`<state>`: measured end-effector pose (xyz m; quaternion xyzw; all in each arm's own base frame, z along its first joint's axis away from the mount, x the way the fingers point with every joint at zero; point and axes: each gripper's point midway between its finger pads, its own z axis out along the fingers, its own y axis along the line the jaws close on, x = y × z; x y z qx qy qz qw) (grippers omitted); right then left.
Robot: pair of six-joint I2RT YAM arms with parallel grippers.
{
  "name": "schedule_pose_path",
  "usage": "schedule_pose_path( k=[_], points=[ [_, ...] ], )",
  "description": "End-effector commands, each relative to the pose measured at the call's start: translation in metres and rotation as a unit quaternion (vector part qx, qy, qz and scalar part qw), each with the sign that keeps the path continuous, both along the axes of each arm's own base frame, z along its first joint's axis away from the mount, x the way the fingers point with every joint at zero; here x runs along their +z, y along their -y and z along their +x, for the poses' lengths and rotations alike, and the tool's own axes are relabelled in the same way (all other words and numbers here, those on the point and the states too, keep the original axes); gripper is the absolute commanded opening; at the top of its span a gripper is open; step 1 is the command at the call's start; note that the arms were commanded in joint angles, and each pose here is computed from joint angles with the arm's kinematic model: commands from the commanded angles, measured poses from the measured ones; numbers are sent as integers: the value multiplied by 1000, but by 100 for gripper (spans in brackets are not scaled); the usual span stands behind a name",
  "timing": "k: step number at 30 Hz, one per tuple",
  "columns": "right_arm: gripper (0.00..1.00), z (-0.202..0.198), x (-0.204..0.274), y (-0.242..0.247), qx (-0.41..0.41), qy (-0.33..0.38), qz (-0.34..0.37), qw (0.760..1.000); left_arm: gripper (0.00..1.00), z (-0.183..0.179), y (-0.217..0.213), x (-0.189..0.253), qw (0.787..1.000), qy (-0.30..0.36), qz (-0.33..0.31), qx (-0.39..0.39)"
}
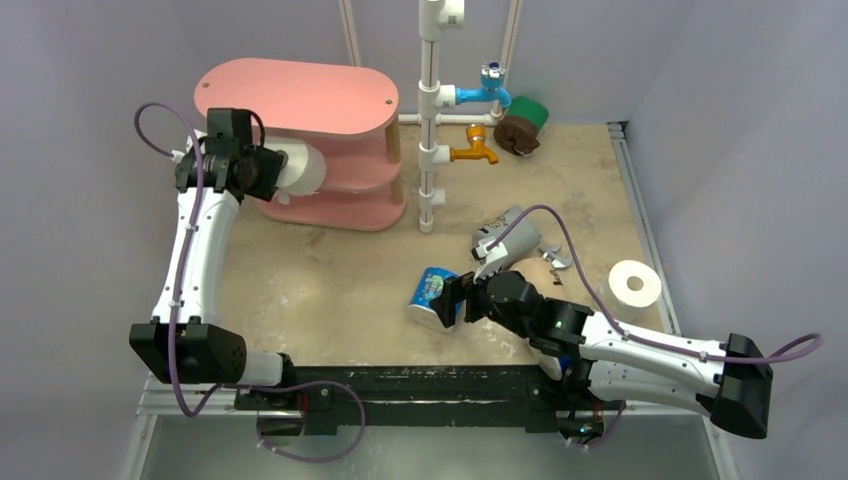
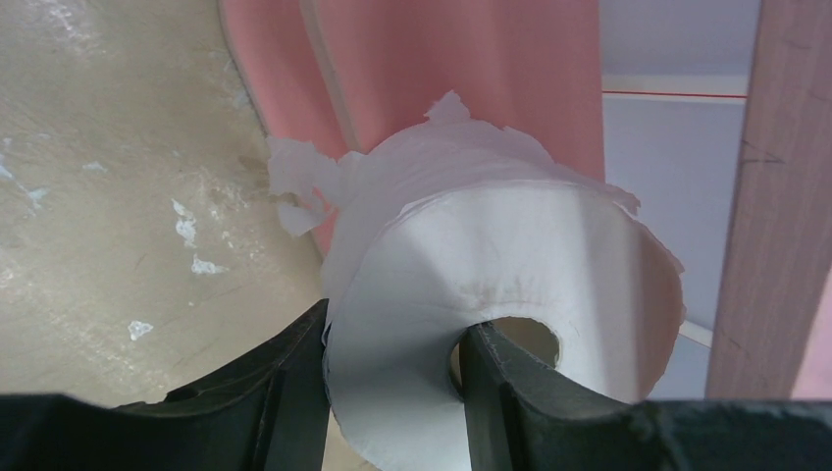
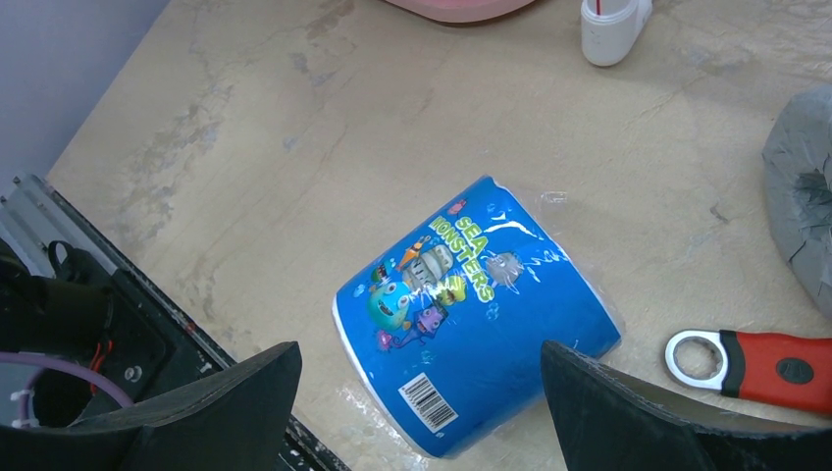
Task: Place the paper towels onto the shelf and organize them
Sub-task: Place the paper towel on the shelf.
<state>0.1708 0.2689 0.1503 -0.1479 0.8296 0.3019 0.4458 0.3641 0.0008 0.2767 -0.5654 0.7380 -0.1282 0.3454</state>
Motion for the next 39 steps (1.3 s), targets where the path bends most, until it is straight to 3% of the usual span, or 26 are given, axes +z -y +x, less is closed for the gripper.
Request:
schedule_pose_path(
  k=[1,5,6,7,16,28,32,39],
  points=[
    [94,1,2,-1,-2,3,7,1000,40,15,11,42,996,90,-16,-19],
    [94,0,3,-1,-1,3,8,1000,42,12,11,42,996,82,-15,-23],
    [94,0,3,-1,-1,3,9,1000,51,12,11,42,996,79,-13,-24],
    [94,0,3,-2,0,2,9,1000,53,11,11,41,997,75,-12,-24],
    [94,-1,3,-2,2,0,9,1000,54,7,11,32,998,45,-8,-30],
    [94,-1,-2,-3,4,-3,4,1000,55,11,17,36,996,66,-11,-51],
    [94,-2,-4,-2,4,-4,4,1000,67,15,19,40,994,93,-11,-58],
    [94,-2,-5,-2,3,-5,3,1000,69,19,21,40,993,100,-10,-68]
  ],
)
